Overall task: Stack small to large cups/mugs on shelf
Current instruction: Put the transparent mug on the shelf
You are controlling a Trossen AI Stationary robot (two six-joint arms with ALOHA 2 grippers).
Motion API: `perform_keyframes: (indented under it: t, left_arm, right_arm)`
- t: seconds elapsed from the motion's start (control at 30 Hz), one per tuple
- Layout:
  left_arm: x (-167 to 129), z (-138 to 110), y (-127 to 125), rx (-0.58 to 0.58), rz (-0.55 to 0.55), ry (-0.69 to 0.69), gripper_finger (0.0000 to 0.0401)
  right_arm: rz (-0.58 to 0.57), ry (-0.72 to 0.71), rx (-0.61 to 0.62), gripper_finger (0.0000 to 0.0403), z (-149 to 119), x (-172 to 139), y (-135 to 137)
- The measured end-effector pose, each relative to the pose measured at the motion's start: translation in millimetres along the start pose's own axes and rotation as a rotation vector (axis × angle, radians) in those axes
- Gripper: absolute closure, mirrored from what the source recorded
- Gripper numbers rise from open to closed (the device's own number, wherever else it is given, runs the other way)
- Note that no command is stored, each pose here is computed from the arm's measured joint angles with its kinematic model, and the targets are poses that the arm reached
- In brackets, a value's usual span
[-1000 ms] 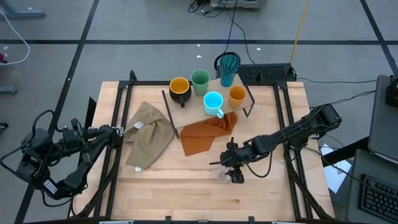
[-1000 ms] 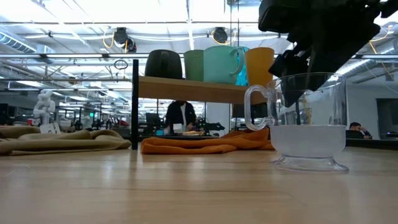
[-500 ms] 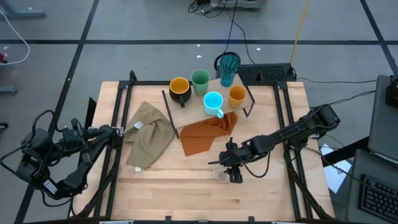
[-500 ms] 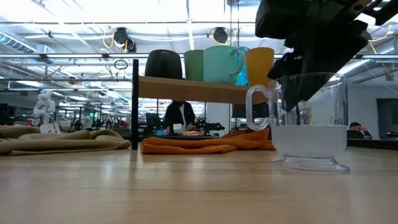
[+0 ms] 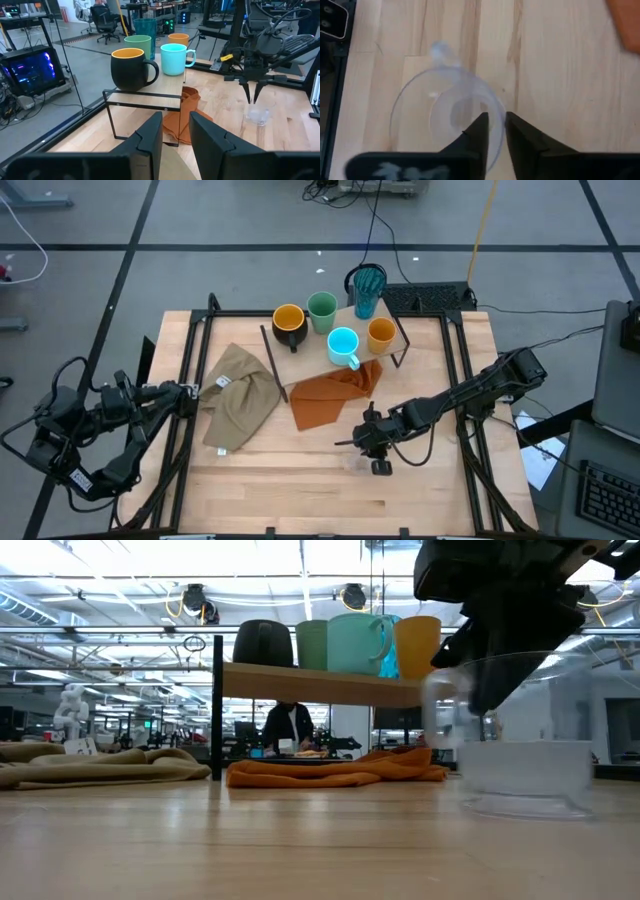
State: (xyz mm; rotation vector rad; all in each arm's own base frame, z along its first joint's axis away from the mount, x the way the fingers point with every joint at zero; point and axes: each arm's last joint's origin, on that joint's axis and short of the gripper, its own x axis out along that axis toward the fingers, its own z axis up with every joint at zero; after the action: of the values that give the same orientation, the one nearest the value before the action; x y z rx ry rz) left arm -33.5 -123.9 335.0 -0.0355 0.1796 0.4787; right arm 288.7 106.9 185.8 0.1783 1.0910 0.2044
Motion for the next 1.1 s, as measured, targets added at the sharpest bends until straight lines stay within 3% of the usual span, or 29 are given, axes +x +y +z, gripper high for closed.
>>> perform_keyframes:
  t: [0.17,0.37,0.67,1.1]
  left_arm:
    - [0.1,0.0,0.1,-0.001,0.000,0.000,0.0304]
    - [0.1,0.0,0.1,-0.003,0.000,0.000,0.0304]
    - [0.0,0.7,0.2,-0.032,0.001,-0.006,0.0304]
    - [0.1,0.9,0.2,-0.052,0.001,-0.008,0.0304]
  right_arm:
    - [0.019,0.014,-0.011,0.0397,-0.5,-0.1,-0.6]
    - [-0.017,0.001,0.073,0.0401,1.4,-0.6,-6.3]
    - [-0.047,-0.045,0.092,0.0402,7.4,-5.4,-16.0]
    - [-0.015,-0.325,-0.036,0.0402,54.8,-73.2,-14.5]
